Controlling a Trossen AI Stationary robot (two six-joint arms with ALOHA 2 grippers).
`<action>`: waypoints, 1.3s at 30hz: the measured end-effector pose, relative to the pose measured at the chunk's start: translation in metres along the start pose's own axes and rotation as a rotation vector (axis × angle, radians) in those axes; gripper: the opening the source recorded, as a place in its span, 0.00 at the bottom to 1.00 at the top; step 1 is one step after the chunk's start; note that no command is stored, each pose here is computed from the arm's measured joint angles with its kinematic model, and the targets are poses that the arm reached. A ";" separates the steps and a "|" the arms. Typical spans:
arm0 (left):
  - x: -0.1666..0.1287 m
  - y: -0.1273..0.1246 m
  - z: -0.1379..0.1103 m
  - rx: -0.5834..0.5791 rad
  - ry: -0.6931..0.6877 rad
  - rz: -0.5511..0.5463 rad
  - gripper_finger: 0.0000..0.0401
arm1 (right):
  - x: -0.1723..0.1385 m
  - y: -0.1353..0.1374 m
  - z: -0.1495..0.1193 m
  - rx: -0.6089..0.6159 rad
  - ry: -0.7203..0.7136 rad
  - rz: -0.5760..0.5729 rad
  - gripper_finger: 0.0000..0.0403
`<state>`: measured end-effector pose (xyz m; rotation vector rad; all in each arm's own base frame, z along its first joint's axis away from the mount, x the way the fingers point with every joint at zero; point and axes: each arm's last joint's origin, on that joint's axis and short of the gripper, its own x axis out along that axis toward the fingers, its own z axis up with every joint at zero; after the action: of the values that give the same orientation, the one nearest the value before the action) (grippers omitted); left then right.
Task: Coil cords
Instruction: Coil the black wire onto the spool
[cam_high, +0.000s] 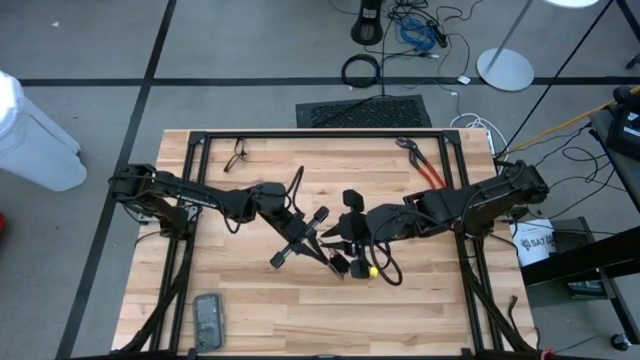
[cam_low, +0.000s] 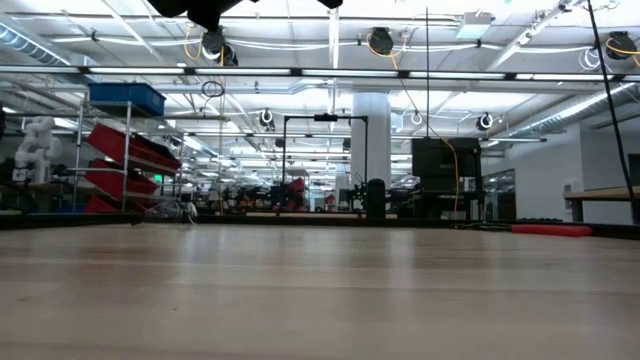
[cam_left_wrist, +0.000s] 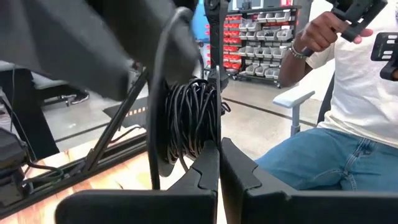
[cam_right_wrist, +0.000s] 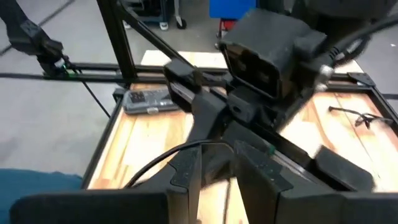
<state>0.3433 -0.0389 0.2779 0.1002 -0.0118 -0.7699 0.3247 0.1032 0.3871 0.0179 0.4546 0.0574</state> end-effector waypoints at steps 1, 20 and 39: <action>0.000 0.000 0.000 0.003 -0.003 0.000 0.00 | 0.001 0.001 0.001 0.002 -0.010 0.003 0.21; 0.000 0.000 0.001 0.007 -0.009 -0.005 0.00 | 0.005 -0.001 -0.010 -0.061 0.094 -0.019 0.33; 0.000 0.000 0.001 0.006 -0.008 -0.002 0.00 | -0.023 0.008 0.018 -0.054 0.079 -0.054 0.45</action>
<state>0.3431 -0.0390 0.2785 0.1029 -0.0213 -0.7725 0.3116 0.1102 0.4139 -0.0502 0.5323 0.0179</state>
